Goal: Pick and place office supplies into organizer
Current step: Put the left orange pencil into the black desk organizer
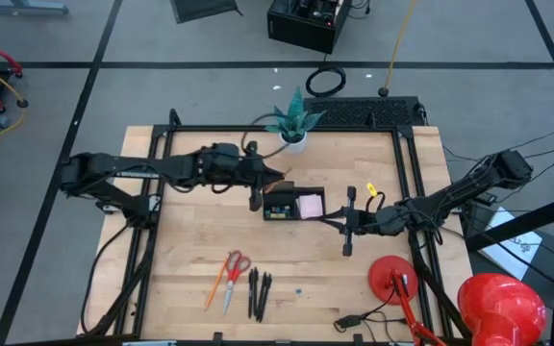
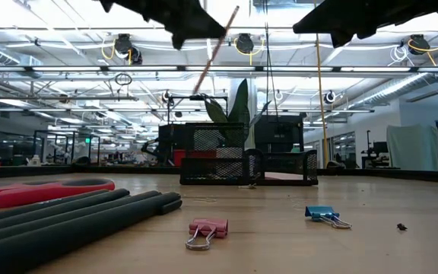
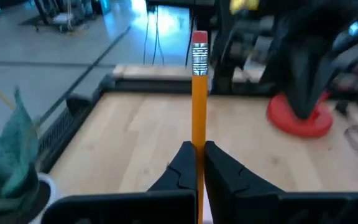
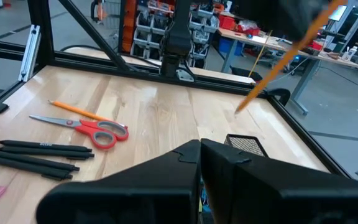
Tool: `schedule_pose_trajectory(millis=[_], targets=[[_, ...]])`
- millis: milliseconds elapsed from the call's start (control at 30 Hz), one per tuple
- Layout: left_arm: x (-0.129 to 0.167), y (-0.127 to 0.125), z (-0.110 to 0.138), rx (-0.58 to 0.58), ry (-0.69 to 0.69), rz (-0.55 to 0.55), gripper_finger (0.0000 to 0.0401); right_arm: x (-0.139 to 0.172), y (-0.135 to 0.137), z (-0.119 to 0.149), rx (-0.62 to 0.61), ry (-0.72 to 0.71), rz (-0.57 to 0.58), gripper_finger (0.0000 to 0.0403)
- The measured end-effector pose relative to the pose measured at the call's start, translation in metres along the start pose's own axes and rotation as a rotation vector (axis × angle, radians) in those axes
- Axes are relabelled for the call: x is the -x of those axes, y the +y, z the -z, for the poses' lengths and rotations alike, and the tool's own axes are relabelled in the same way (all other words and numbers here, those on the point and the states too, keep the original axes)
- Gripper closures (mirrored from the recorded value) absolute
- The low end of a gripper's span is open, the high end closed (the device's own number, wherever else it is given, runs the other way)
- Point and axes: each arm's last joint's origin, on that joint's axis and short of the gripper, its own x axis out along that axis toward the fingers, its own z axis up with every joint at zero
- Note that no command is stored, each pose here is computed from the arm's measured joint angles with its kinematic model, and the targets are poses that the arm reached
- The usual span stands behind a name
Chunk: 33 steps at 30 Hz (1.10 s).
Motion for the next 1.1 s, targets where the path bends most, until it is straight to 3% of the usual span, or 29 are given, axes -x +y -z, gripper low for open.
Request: schedule_pose_trajectory(millis=[200, 533, 1100], targets=[[-0.032, 0.003, 0.015, -0.030, 0.007, -0.010, 0.0381, 0.000, 0.000, 0.000, 0.000, 0.003, -0.001, 0.0399], [-0.066, 0.021, 0.053, -0.005, 0.140, -0.046, 0.0391, 0.000, 0.000, 0.001, 0.005, 0.012, -0.003, 0.0399], [-0.087, 0.026, 0.086, 0.005, 0.269, -0.046, 0.0383, 0.000, 0.000, 0.001, 0.014, 0.011, -0.002, 0.0399]])
